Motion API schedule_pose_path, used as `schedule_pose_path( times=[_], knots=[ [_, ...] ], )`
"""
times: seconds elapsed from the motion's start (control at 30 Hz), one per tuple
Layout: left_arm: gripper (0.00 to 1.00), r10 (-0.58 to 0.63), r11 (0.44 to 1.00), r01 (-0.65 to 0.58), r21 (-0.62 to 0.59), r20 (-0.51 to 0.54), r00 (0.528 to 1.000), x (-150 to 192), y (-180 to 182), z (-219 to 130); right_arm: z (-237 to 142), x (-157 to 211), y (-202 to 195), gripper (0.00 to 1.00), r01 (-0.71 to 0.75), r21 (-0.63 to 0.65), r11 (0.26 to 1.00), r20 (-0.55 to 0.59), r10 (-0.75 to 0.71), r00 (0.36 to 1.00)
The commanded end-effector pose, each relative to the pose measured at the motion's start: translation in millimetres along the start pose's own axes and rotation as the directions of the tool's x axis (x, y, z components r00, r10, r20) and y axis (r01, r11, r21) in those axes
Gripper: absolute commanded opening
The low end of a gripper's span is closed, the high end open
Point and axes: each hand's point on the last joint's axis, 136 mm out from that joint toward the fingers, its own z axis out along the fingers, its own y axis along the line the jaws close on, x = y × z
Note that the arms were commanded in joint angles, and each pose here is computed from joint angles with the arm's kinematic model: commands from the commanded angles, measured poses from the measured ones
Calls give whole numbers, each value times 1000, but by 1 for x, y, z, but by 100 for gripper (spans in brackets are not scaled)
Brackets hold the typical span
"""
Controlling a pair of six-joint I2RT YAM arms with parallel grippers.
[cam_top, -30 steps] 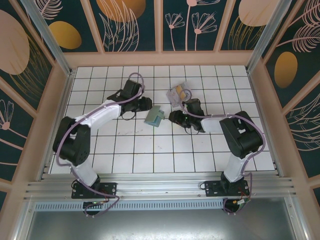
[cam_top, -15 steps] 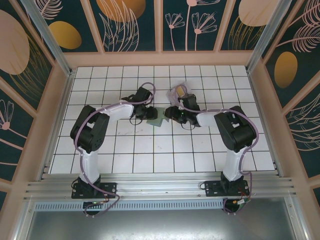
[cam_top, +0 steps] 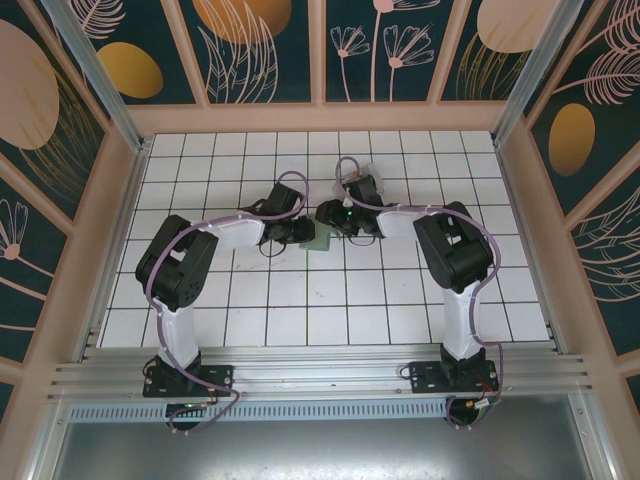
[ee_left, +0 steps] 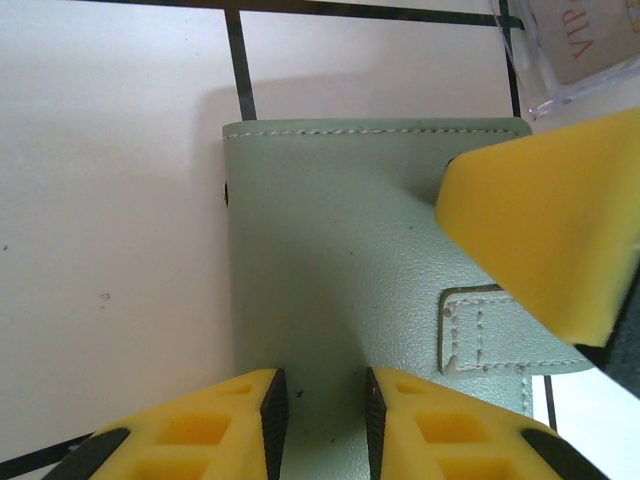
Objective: Put the credit cards into the card holder
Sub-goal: Close the card holder at the center of the table, then turn over the card holder at the bottom-center of the table.
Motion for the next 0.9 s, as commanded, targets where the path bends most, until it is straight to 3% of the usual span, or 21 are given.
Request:
schedule_pose_path(
  times=[0.0, 0.1, 0.2, 0.33, 0.53, 0.7, 0.87],
  knots=[
    [30, -41, 999, 40, -8, -157, 987, 56, 13, 20, 13, 40, 18, 55, -59, -90, 994, -114, 49, 992],
    [30, -43, 999, 41, -19, -149, 988, 57, 17, 19, 6, 39, 32, 54, -50, -123, 991, -113, 36, 993],
    [31, -40, 999, 36, -33, -142, 989, 59, 20, 17, -8, 27, 24, 54, 16, -23, 1000, -57, -17, 998],
    [40, -22, 999, 19, -34, -81, 997, 45, 15, 1, -30, 9, -3, 55, 101, 168, 981, -11, -100, 995],
    [59, 0, 1000, 0, -3, 7, 1000, 9, 0, -32, -38, 11, -30, 55, 142, 267, 953, -94, -121, 988],
    [66, -46, 998, 44, 33, 33, 998, -7, 11, -49, -35, 17, -25, 54, 152, 237, 959, -114, -128, 985],
    [66, -66, 992, 68, 102, -28, 997, 0, 12, -36, -19, 25, -19, 51, 166, 170, 971, -163, -139, 977]
  ],
)
